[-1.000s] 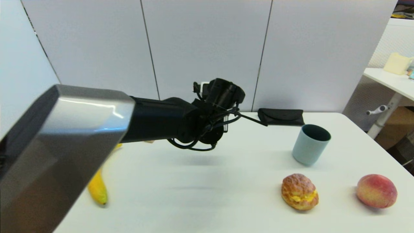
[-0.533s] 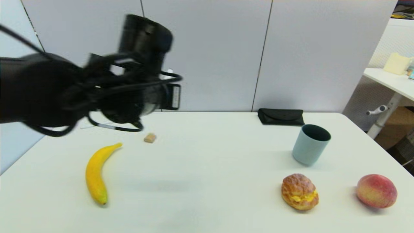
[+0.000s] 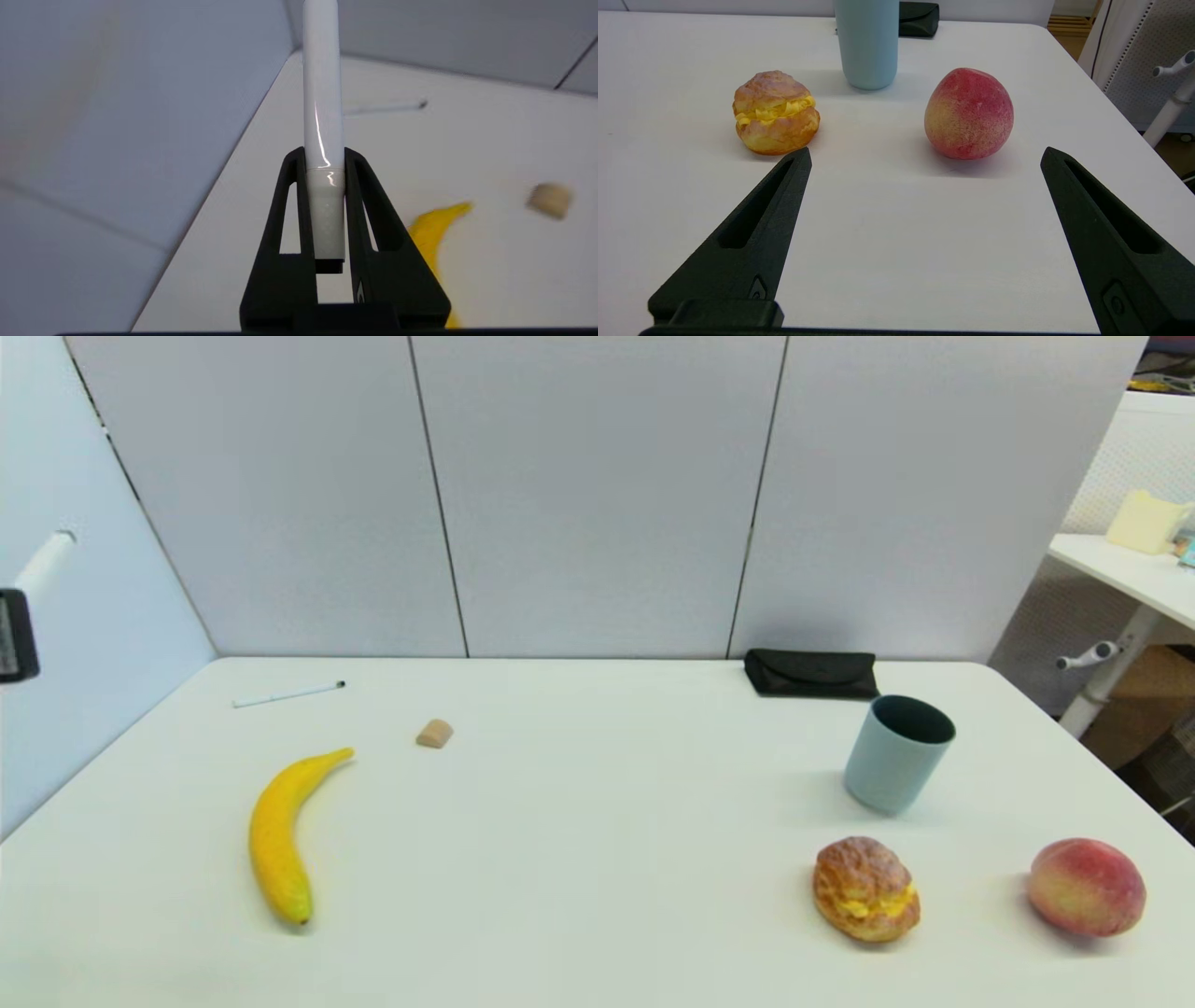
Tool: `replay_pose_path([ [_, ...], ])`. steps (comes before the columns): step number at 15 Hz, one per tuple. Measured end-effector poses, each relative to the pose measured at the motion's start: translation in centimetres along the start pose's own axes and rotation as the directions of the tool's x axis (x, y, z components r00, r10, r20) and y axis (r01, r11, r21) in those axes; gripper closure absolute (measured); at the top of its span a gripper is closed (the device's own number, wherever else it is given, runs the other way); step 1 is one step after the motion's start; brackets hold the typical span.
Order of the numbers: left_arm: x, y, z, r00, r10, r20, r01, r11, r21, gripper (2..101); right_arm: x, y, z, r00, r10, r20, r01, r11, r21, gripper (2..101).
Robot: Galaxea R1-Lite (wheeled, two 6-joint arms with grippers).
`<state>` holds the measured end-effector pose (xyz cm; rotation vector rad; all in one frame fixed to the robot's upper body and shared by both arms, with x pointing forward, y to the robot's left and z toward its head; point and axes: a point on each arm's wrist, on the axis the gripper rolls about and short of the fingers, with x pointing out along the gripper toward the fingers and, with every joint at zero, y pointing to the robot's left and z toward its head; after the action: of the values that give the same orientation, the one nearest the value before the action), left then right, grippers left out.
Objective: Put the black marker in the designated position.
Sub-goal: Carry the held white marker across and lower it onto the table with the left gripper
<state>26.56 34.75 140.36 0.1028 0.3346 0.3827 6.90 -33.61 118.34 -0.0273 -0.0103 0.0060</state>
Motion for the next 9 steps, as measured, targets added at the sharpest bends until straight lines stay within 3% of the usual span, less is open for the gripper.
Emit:
replay_pose_path([
  [3,-0.1,1.4,-4.6,0.998,-0.02,-0.064,0.018,1.0,-0.022,88.8,0.0,0.0,0.0,1.0,0.0,0.0,0.0,1.0,0.0,5.0],
  [9,1.6,0.5,-12.1,0.991,-0.088,-0.097,0.086,0.996,-0.028,88.8,0.0,0.0,0.0,1.0,0.0,0.0,0.0,1.0,0.0,5.0],
])
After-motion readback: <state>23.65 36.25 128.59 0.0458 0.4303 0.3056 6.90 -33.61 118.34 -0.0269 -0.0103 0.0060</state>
